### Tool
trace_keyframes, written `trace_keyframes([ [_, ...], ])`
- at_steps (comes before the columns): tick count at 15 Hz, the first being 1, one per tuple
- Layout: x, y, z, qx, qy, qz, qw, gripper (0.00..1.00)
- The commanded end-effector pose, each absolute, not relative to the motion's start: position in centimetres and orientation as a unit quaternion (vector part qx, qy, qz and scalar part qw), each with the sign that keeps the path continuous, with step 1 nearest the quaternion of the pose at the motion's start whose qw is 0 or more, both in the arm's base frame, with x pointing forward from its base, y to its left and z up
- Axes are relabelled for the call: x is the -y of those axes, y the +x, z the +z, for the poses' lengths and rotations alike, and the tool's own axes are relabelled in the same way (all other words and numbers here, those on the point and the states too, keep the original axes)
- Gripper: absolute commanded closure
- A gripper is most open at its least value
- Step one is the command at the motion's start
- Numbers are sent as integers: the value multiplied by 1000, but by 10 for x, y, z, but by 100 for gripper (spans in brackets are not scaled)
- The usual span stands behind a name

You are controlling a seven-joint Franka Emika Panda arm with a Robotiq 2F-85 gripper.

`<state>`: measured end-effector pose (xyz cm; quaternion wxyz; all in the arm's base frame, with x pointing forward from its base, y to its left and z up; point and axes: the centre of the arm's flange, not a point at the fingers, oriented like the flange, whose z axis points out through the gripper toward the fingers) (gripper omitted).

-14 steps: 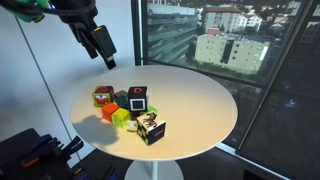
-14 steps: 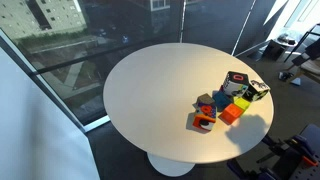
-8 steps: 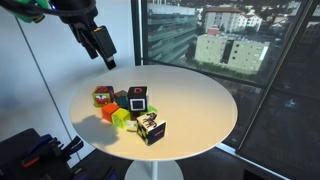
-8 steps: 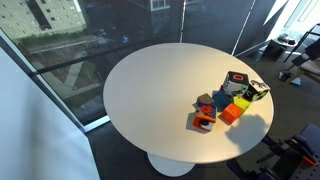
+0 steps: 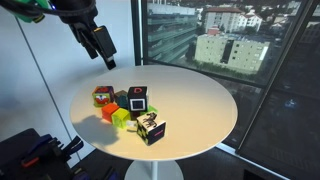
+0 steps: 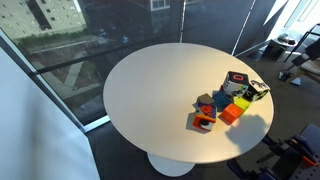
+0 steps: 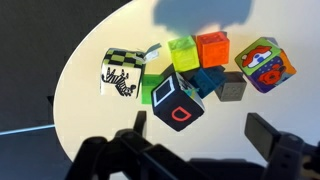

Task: Put the black soft toy block on top of the far left soft toy block

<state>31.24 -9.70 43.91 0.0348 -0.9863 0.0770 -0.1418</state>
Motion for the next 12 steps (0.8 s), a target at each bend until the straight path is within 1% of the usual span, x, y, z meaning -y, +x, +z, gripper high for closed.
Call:
trace_keyframes([
  [1, 94, 316, 441, -80, -986, -140, 33, 0],
  [12, 72, 355, 448, -81, -991, -109, 10, 0],
])
